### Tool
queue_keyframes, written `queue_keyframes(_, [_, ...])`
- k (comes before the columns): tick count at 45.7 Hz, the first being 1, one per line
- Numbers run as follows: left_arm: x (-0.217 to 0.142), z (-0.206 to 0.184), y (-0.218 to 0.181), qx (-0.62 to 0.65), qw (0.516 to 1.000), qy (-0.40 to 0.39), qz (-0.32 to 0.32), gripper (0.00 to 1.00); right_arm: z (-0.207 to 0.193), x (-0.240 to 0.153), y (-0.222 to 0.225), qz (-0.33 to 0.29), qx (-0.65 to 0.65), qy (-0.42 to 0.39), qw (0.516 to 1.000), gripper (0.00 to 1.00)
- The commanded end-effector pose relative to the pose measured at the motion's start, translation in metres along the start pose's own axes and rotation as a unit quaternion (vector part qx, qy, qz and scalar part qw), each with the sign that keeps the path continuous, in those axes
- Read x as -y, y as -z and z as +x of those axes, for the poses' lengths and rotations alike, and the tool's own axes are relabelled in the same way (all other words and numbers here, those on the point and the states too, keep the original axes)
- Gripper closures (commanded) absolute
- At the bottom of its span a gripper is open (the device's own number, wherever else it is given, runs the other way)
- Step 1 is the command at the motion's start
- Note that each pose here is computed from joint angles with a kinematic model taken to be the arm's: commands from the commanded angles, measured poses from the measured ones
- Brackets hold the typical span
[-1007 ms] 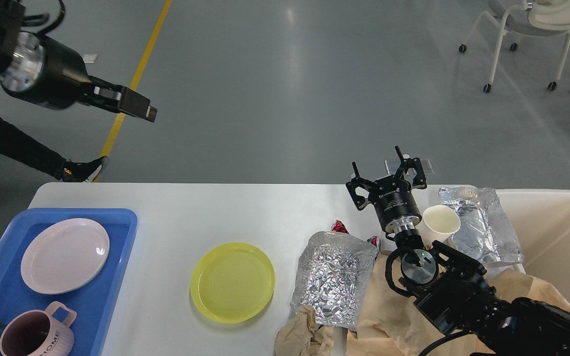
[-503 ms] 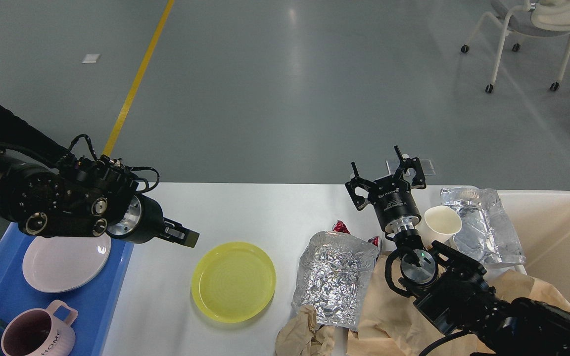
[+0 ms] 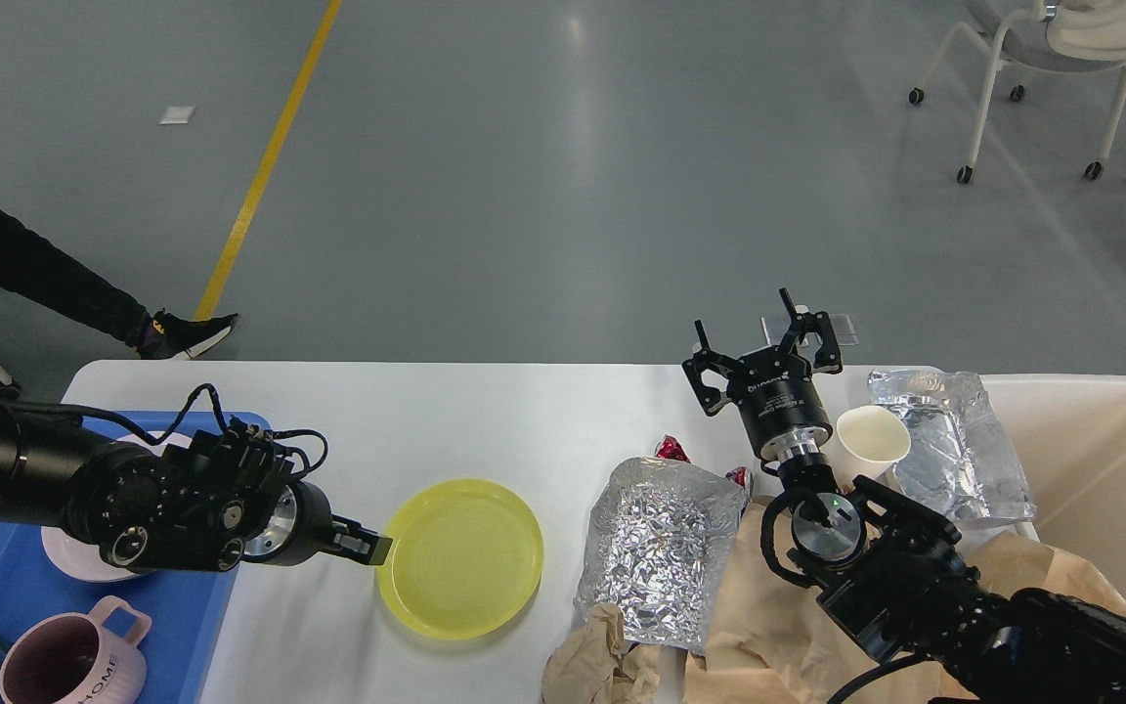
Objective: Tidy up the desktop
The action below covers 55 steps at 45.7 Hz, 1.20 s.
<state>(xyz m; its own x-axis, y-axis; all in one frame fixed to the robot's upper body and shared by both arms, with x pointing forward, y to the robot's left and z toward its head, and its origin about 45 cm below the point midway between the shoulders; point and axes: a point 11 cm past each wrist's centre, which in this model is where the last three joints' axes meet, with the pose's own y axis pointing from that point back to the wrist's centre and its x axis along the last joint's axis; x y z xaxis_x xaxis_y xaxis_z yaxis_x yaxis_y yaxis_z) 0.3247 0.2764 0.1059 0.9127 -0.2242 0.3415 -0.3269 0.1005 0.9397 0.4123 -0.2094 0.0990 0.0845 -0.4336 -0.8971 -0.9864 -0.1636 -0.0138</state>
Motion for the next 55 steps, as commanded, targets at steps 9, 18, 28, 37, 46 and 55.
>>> queue_keyframes(9, [0.023, -0.011, -0.014, -0.001, 1.0, 0.006, 0.003, 0.44, 0.0, 0.0, 0.0, 0.0, 0.0, 0.0, 1.0, 0.0])
queue_keyframes(18, [0.031, -0.014, -0.012, 0.0, 1.0, 0.001, 0.022, 0.62, 0.0, 0.0, 0.0, 0.0, 0.0, 0.0, 1.0, 0.0])
queue_keyframes(28, [0.033, -0.016, -0.012, -0.003, 1.0, 0.001, 0.027, 0.67, 0.0, 0.0, 0.0, 0.0, 0.0, 0.0, 1.0, 0.0])
queue_keyframes(37, [0.038, -0.019, -0.02, 0.0, 1.0, 0.004, 0.024, 0.72, 0.0, 0.0, 0.0, 0.0, 0.0, 0.0, 1.0, 0.0])
queue_keyframes(46, [0.041, -0.02, -0.028, 0.001, 1.0, 0.005, 0.019, 0.97, 0.0, 0.0, 0.0, 0.0, 0.0, 0.0, 1.0, 0.0])
queue_keyframes(55, [0.022, -0.004, -0.012, -0.016, 1.0, 0.003, 0.018, 1.0, 0.0, 0.0, 0.0, 0.0, 0.0, 0.0, 1.0, 0.0])
